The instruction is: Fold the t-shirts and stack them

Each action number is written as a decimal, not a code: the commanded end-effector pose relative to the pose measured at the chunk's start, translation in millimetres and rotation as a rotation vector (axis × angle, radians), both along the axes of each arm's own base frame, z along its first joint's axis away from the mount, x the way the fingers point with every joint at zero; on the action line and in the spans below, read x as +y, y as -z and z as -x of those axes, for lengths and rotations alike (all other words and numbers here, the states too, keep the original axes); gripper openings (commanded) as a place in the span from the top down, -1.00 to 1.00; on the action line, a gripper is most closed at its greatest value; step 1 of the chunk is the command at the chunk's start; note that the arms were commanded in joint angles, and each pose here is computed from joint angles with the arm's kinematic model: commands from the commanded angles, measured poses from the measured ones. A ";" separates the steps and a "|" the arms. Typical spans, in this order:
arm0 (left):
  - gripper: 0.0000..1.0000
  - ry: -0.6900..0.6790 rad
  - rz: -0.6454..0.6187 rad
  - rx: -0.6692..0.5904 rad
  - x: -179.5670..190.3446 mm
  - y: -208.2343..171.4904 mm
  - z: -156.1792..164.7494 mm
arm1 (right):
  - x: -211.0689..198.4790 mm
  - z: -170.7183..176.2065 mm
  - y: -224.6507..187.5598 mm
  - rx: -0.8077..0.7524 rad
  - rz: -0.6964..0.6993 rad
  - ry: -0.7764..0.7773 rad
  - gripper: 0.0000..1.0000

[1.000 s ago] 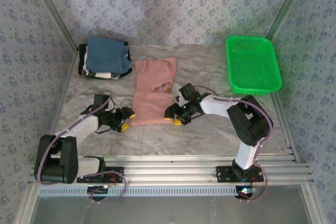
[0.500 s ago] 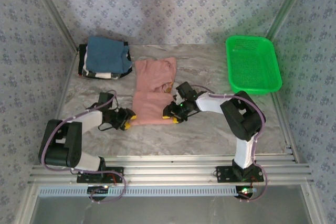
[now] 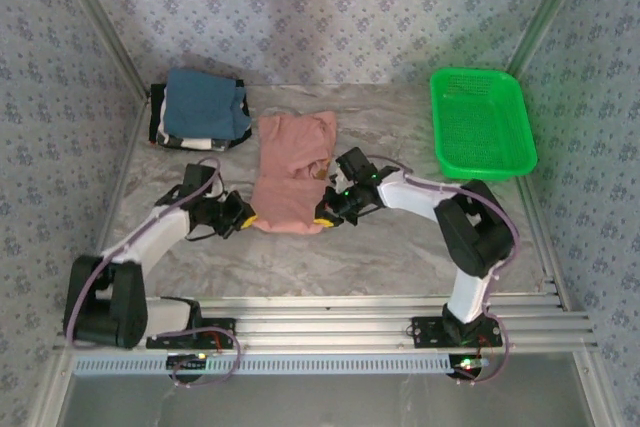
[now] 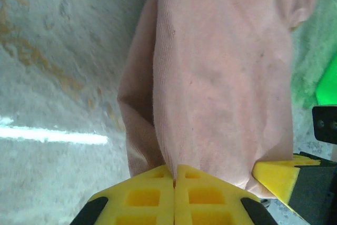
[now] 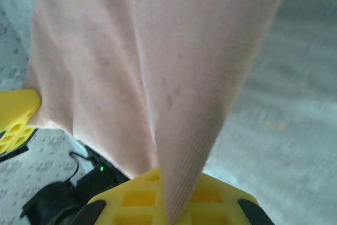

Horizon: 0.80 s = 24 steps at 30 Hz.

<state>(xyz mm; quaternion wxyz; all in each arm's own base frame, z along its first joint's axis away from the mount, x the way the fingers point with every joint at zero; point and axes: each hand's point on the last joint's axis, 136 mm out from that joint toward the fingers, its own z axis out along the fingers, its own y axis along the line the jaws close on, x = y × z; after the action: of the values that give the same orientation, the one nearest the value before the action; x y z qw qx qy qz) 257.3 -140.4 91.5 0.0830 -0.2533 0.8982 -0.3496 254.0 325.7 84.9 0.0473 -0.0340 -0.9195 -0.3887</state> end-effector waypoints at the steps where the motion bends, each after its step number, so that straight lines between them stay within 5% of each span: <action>1: 0.90 0.001 -0.015 0.076 2.5 2.0 44.3 | -2.8 51.1 -15.9 0.085 0.006 -0.057 0.93; 12: 0.91 -0.067 0.035 0.109 10.8 -24.4 146.6 | -23.5 153.9 -28.6 0.180 0.037 -0.027 0.95; 24: 0.93 -0.015 0.025 -0.040 -15.1 -90.0 74.5 | -36.1 105.4 -70.7 0.124 -0.010 0.021 0.95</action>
<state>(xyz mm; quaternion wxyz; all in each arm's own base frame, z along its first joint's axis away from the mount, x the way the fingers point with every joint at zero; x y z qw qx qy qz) 156.2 -150.3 158.1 0.0635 -0.2610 0.8966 -0.3521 137.6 294.7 140.4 0.1028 -0.0727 -0.9113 -0.3920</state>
